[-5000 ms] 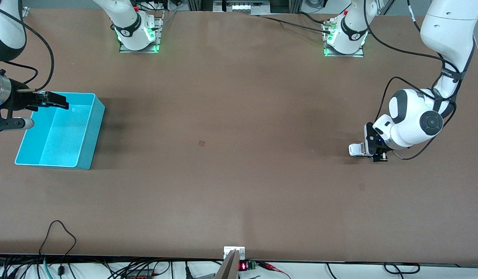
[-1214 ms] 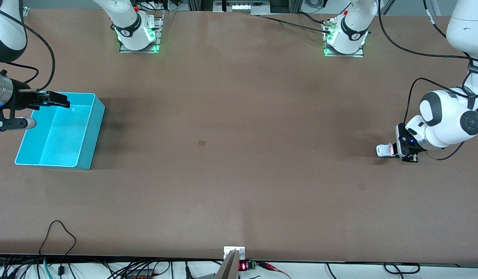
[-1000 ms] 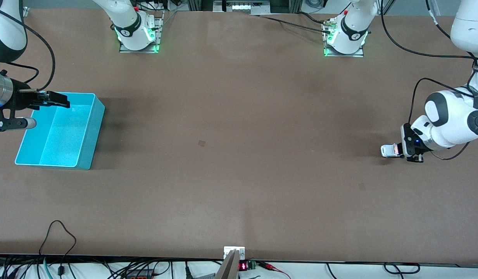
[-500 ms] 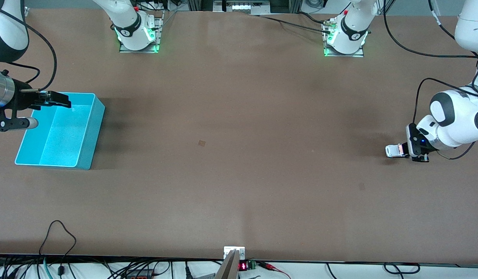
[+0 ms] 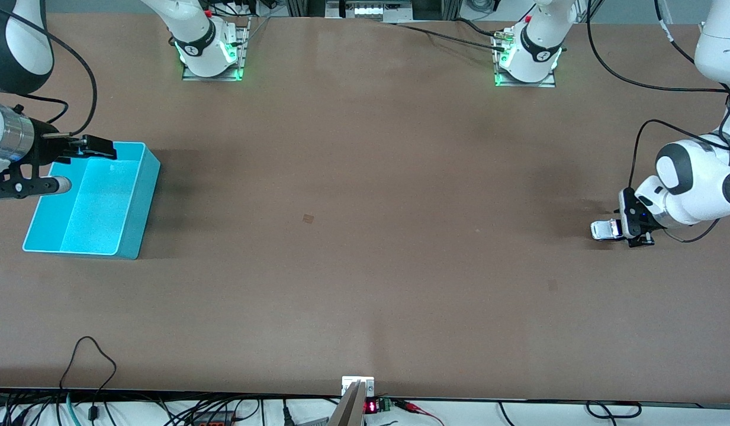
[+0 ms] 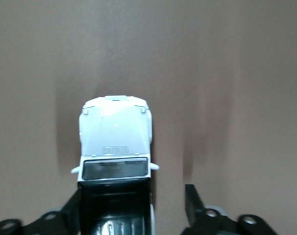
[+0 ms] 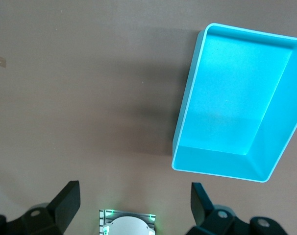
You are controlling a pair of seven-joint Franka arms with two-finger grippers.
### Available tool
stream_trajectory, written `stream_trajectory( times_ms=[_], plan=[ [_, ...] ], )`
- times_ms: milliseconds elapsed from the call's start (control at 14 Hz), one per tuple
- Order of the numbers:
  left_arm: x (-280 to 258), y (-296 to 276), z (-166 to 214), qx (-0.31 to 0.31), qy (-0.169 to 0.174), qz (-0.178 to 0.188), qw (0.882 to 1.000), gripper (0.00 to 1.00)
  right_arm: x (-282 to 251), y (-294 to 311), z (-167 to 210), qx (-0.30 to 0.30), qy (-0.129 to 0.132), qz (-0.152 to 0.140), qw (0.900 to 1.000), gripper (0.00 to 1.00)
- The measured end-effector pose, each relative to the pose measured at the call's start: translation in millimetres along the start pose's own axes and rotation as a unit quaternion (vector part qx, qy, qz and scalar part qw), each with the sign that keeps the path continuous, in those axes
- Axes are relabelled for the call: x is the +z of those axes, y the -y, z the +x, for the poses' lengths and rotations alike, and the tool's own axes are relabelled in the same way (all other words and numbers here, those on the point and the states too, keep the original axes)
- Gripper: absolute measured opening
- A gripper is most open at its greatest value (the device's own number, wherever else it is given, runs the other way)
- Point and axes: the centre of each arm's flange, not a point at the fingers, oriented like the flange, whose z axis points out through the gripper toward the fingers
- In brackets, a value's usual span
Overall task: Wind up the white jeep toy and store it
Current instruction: 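Open the left gripper to release the jeep on the table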
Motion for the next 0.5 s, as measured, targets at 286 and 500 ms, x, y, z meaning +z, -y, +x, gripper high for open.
stream_trajectory(
  times_ms=[286,500],
  plan=[
    [-66,9,29,0.025,0.006,0.011,1.0,1.0,0,1,0,0.0,0.0,0.0,1.0,1.0],
    [-100,9,36,0.03,0.016,0.03,0.999,1.0,0,0,0,0.0,0.001,0.0,1.0,1.0]
  ],
)
